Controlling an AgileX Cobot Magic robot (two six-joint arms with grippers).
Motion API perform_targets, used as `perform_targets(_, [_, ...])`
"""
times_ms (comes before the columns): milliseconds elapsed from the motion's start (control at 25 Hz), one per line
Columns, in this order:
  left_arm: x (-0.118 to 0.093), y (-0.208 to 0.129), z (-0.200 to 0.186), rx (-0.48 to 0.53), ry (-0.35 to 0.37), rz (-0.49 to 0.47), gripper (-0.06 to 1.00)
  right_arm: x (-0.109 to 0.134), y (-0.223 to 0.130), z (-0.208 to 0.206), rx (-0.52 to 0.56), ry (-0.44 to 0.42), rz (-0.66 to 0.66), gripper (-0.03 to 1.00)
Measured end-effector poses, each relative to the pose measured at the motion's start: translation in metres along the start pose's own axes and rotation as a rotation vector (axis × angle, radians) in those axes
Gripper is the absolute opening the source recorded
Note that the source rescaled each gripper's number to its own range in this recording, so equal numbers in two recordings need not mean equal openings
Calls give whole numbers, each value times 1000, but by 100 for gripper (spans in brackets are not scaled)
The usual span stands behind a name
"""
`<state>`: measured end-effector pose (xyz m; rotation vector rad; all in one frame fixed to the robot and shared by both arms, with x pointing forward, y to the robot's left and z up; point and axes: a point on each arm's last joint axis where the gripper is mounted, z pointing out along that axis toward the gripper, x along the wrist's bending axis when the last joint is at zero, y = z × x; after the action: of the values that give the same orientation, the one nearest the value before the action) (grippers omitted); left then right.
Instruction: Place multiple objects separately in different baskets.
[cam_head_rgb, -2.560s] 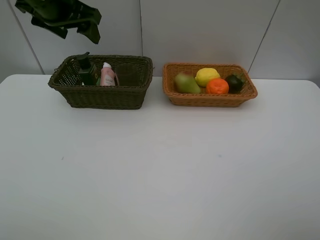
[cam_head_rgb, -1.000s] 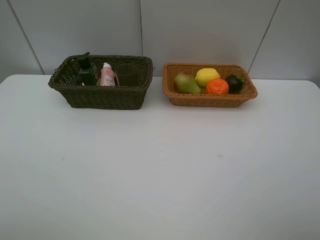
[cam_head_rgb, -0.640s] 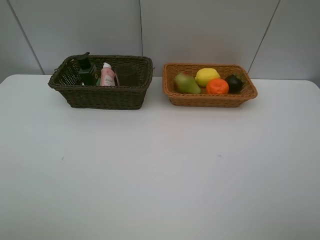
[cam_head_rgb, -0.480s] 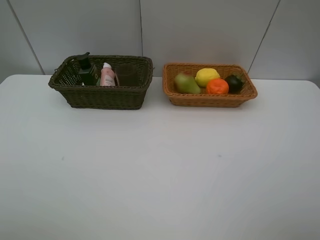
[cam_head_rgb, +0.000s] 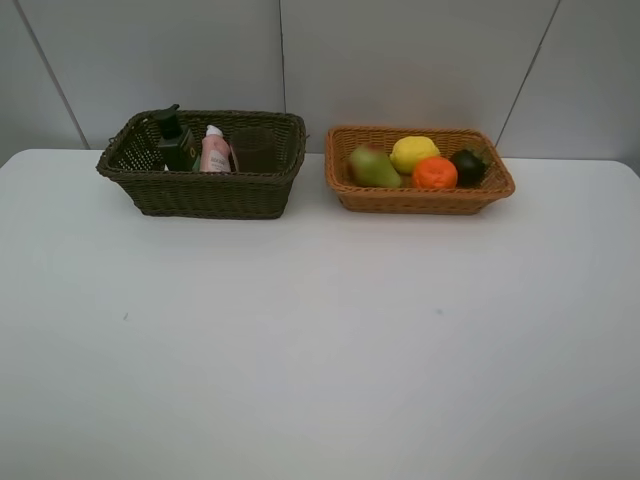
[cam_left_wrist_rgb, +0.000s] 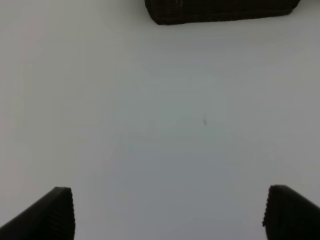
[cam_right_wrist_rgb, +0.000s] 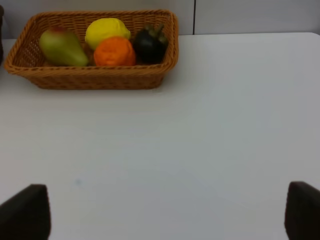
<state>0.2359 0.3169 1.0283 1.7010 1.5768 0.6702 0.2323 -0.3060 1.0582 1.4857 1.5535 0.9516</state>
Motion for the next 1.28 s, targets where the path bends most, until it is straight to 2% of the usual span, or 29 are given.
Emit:
perform_targets(120, [0, 0, 0, 2, 1, -41, 100, 0, 0, 0, 0, 0, 0, 100])
perform_targets(360, [0, 0, 0, 0, 19, -63, 100, 0, 0, 0, 0, 0, 0, 100])
perform_targets(520, [-1, -2, -1, -7, 90, -73, 100, 0, 0, 0, 0, 0, 0, 100])
perform_targets(680, [-3, 0, -3, -41, 192, -27, 100, 0, 0, 0, 0, 0, 0, 100])
perform_targets(800, [-8, 2, -3, -66, 233, -22, 100, 0, 0, 0, 0, 0, 0, 100])
perform_targets(1040, [-21, 2, 0, -61, 235, 11, 100, 0, 0, 0, 0, 0, 0, 100])
perform_targets(1280, [-23, 2, 2, -60, 194, 35, 100, 0, 0, 0, 0, 0, 0, 100])
